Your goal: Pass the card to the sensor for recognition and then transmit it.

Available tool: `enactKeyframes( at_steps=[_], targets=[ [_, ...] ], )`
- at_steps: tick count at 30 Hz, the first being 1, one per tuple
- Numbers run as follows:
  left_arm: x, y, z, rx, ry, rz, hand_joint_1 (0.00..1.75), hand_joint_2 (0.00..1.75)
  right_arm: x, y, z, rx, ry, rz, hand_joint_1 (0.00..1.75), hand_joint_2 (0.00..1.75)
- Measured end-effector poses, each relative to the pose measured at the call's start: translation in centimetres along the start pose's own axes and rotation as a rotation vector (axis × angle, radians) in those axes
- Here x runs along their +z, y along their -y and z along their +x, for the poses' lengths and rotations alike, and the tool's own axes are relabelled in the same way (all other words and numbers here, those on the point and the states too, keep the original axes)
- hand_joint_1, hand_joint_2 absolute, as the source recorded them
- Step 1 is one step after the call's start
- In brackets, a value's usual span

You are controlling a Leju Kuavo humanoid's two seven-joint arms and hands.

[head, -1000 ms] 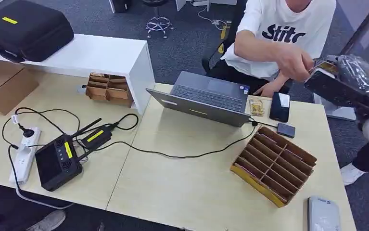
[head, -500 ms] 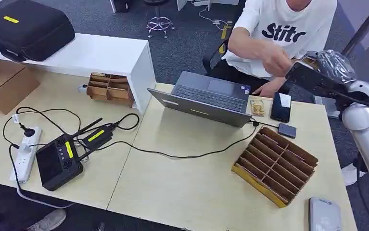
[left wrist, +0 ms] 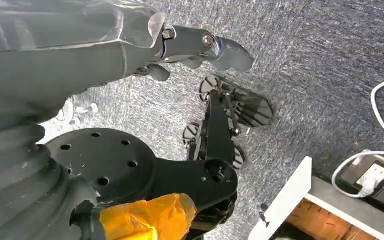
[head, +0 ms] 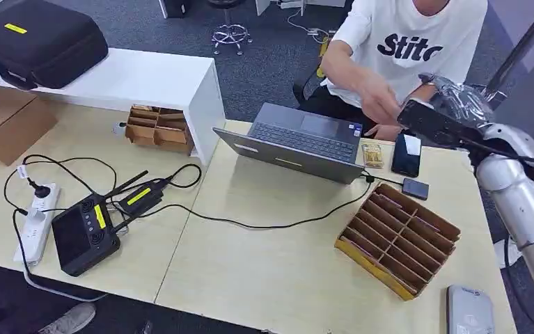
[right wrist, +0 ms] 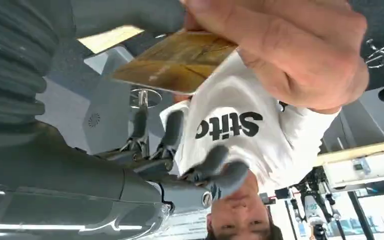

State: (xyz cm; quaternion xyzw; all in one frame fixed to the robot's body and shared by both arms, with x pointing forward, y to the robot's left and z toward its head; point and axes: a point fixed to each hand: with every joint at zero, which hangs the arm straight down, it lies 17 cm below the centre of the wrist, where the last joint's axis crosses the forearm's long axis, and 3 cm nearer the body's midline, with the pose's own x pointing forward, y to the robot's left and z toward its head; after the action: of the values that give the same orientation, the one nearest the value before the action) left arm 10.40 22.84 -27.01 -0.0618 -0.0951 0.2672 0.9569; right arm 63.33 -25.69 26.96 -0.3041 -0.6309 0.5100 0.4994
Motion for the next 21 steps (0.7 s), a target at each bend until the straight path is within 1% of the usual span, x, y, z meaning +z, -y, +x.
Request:
enactKeyframes(
  at_steps=[7,13,17,21],
  targets=[
    [0.0,-0.2,0.1,0.002,0.009,0.001,0.0,1.75,0.3,0.4,0.5,-0.006,0.024,-0.054,0.0,1.75],
    [0.1,-0.7,-0.4,0.009,0.012,0.003,0.0,1.75,1.7,3.0,0.7,-0.008,0.059,-0.133,0.0,1.75],
    [0.1,-1.0,-0.5,0.017,0.018,0.006,0.0,1.75,3.4,5.9,1.0,-0.001,0.101,-0.222,0.0,1.75],
    [0.1,-1.3,-0.7,0.029,0.023,0.011,0.0,1.75,6.3,8.8,1.5,-0.006,0.158,-0.337,0.0,1.75]
  ],
)
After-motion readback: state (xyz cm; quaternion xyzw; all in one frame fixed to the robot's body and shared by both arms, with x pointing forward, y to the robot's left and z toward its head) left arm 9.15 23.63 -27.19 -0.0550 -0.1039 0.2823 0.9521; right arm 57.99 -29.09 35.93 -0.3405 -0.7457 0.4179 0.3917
